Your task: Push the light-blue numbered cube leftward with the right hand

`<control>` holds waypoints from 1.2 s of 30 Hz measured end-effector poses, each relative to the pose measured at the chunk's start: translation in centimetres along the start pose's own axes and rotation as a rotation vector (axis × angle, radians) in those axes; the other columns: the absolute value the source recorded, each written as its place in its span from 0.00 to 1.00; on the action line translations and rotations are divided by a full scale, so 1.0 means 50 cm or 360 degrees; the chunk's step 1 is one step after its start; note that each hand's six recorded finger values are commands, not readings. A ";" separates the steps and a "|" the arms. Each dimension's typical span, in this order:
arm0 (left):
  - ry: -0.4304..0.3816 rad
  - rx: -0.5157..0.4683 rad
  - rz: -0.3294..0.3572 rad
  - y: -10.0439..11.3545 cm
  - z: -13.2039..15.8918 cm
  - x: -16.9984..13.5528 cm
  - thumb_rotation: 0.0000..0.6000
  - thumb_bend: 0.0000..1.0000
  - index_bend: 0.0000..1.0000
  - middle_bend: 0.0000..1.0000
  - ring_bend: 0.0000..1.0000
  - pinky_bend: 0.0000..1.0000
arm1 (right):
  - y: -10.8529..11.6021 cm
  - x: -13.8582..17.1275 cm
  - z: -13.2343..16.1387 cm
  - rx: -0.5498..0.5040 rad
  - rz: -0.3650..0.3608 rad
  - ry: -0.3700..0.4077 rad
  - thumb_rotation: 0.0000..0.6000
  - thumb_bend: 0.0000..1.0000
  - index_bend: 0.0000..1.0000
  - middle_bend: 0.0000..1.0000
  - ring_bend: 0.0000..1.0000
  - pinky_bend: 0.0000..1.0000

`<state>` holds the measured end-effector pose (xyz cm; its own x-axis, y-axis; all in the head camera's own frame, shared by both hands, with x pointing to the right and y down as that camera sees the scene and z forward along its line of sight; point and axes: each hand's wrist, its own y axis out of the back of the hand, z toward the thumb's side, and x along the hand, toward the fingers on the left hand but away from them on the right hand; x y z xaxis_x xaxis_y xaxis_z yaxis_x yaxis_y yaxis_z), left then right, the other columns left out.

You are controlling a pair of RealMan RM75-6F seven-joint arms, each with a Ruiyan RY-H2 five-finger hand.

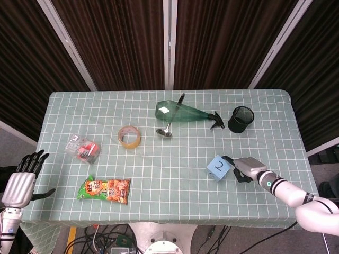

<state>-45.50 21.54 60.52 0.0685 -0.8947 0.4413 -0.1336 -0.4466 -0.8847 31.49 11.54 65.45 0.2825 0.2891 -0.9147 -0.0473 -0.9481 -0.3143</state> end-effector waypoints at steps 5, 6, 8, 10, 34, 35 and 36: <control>0.0010 -0.0003 0.0001 0.002 -0.007 -0.003 0.99 0.00 0.05 0.00 0.00 0.00 | 0.014 -0.017 0.027 0.0032 0.0021 0.0024 1.00 1.00 0.00 0.95 0.85 0.77; 0.0012 -0.0004 0.0003 0.002 -0.008 -0.003 0.99 0.00 0.05 0.00 0.00 0.00 | 0.017 -0.019 0.032 0.0035 0.0023 0.0028 1.00 1.00 0.00 0.95 0.85 0.77; 0.0014 -0.0008 0.0006 0.003 -0.010 -0.004 0.99 0.00 0.05 0.00 0.00 0.00 | 0.024 -0.022 0.045 0.0038 0.0032 0.0038 1.00 1.00 0.00 0.95 0.85 0.77; 0.0014 -0.0010 0.0006 0.003 -0.011 -0.004 0.99 0.00 0.05 0.00 0.00 0.00 | 0.027 -0.025 0.058 0.0034 0.0052 0.0048 1.00 1.00 0.00 0.95 0.85 0.77; 0.0003 -0.0093 -0.0025 0.005 -0.016 -0.007 0.99 0.00 0.05 0.00 0.00 0.00 | 0.036 -0.029 0.164 0.0046 0.0349 0.0143 1.00 1.00 0.00 0.96 0.86 0.77; 0.0005 -0.0093 -0.0024 0.006 -0.017 -0.008 0.99 0.00 0.05 0.00 0.00 0.00 | 0.036 -0.030 0.168 0.0051 0.0354 0.0148 1.00 1.00 0.00 0.96 0.86 0.77; 0.0006 -0.0093 -0.0023 0.006 -0.018 -0.008 0.99 0.00 0.05 0.00 0.00 0.00 | 0.034 -0.030 0.173 0.0055 0.0360 0.0154 1.00 1.00 0.00 0.96 0.86 0.77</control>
<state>-46.45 21.76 60.20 0.0673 -0.8882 0.4546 -0.1901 -0.4587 -0.8680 22.72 10.62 64.08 0.3516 0.0546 -0.9345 -0.1521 -0.9817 -0.1146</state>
